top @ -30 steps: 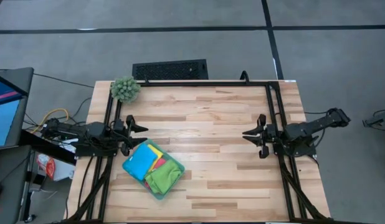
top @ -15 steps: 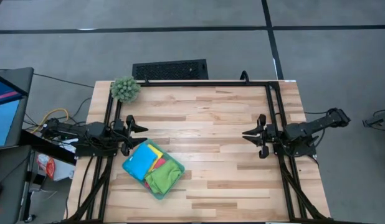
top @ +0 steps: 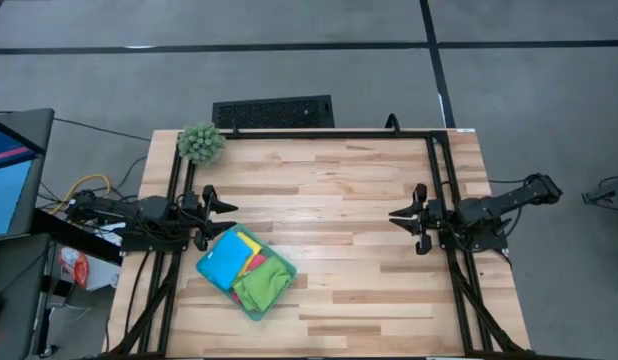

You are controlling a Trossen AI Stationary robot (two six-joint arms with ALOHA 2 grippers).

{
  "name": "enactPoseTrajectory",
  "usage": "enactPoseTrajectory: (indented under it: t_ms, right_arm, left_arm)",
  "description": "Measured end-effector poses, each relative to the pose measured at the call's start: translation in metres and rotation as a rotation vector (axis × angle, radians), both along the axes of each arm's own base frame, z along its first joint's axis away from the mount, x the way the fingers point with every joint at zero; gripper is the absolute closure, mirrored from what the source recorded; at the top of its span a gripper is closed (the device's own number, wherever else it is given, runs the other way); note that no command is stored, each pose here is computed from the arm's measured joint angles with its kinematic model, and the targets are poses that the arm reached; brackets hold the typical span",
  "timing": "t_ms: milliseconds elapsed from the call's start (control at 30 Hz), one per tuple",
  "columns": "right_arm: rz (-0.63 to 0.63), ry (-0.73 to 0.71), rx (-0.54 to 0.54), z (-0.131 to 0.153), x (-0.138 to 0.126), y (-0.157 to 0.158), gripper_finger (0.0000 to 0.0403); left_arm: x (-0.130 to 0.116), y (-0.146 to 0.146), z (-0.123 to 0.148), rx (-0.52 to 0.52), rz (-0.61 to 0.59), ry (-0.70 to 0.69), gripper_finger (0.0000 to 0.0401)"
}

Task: Fold microfiber towels
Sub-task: Return to Home Position

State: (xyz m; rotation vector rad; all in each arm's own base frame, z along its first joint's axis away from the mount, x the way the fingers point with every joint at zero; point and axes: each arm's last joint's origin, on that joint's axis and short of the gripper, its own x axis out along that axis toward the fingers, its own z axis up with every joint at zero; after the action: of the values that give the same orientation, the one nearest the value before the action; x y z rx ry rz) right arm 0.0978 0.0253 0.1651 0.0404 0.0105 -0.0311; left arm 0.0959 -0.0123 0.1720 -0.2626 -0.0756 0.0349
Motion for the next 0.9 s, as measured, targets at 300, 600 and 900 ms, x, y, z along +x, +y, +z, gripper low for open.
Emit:
enactPoseTrajectory:
  t_ms: [300,600,900]
  right_arm:
    - [0.0,0.0,0.0,-0.0001,0.0,0.0,0.0307]
    - [0.0,0.0,0.0,-0.0001,0.0,0.0,0.0307]
    - [0.0,0.001,0.0,-0.0002,0.0,0.0,0.0307]
  left_arm:
    - [0.0,0.0,0.0,-0.005,0.0,0.0,0.0177]
    - [0.0,0.0,0.0,-0.007,0.0,0.0,0.0177]
    - [0.0,0.0,0.0,-0.008,0.001,0.0,0.0177]
